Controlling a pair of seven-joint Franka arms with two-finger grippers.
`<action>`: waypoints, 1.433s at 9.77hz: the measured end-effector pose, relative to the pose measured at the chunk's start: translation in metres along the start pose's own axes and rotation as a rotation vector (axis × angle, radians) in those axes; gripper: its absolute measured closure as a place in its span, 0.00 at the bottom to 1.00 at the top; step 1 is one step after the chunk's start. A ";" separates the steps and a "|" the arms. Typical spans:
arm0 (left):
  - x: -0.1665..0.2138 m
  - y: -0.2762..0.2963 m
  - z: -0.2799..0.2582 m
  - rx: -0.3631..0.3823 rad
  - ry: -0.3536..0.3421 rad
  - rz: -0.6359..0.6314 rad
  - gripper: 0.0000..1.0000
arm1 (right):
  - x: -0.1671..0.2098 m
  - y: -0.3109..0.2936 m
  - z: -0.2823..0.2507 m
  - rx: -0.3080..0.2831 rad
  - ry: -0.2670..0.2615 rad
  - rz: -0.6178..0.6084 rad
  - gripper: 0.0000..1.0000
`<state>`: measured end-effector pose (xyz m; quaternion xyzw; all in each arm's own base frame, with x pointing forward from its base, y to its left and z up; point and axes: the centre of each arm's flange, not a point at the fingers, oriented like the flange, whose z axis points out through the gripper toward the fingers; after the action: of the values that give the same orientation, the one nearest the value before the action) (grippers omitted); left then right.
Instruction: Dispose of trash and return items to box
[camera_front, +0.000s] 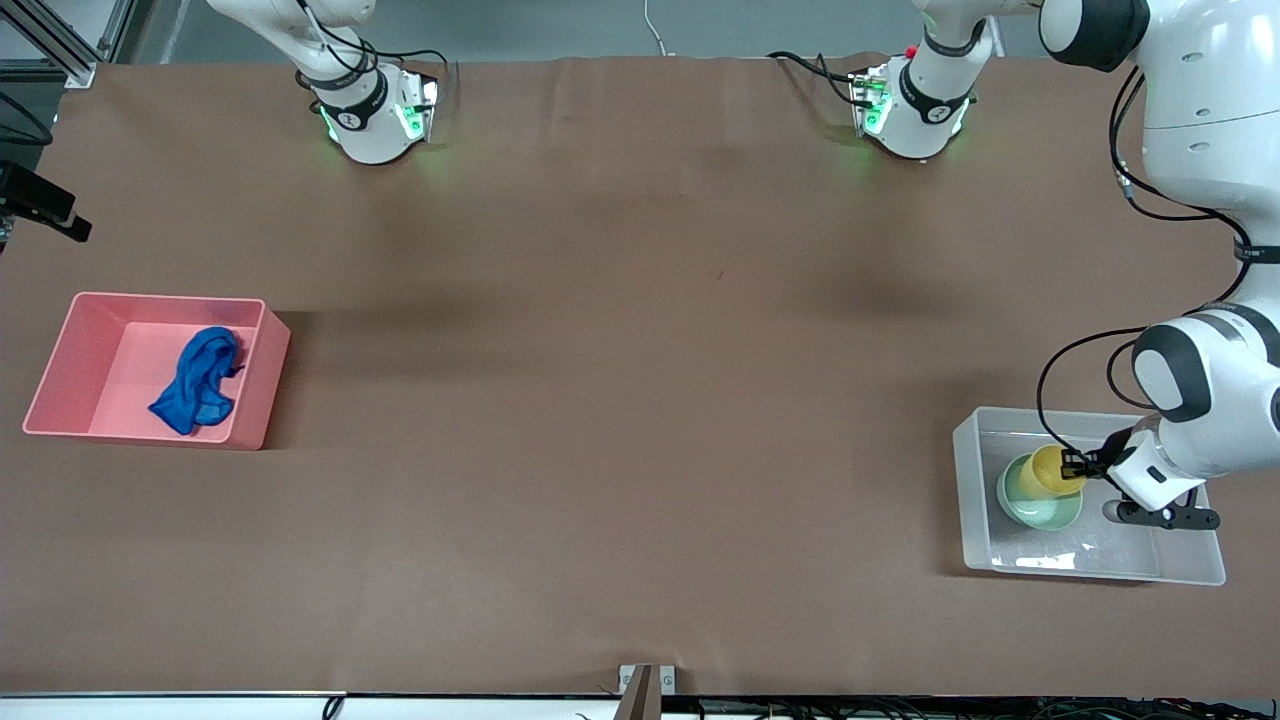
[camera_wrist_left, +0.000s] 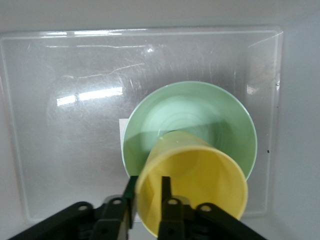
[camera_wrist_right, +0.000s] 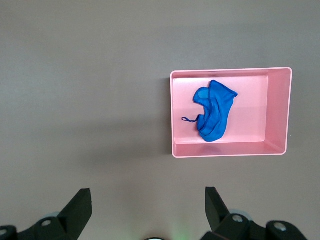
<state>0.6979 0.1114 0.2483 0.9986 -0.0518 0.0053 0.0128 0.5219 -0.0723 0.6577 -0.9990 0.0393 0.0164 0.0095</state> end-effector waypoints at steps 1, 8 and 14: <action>0.004 0.000 -0.013 0.004 0.023 0.001 0.53 | 0.000 0.000 0.000 0.000 -0.001 0.000 0.00; -0.065 0.067 -0.281 0.028 0.185 0.027 0.00 | 0.001 0.001 0.001 0.000 -0.004 0.002 0.00; -0.161 0.145 -0.390 0.049 0.106 -0.047 0.00 | 0.001 0.002 0.001 0.000 -0.004 0.004 0.00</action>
<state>0.5192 -0.0057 0.6401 0.9978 -0.0276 0.0592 -0.0090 0.5222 -0.0744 0.6562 -0.9989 0.0412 0.0183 0.0097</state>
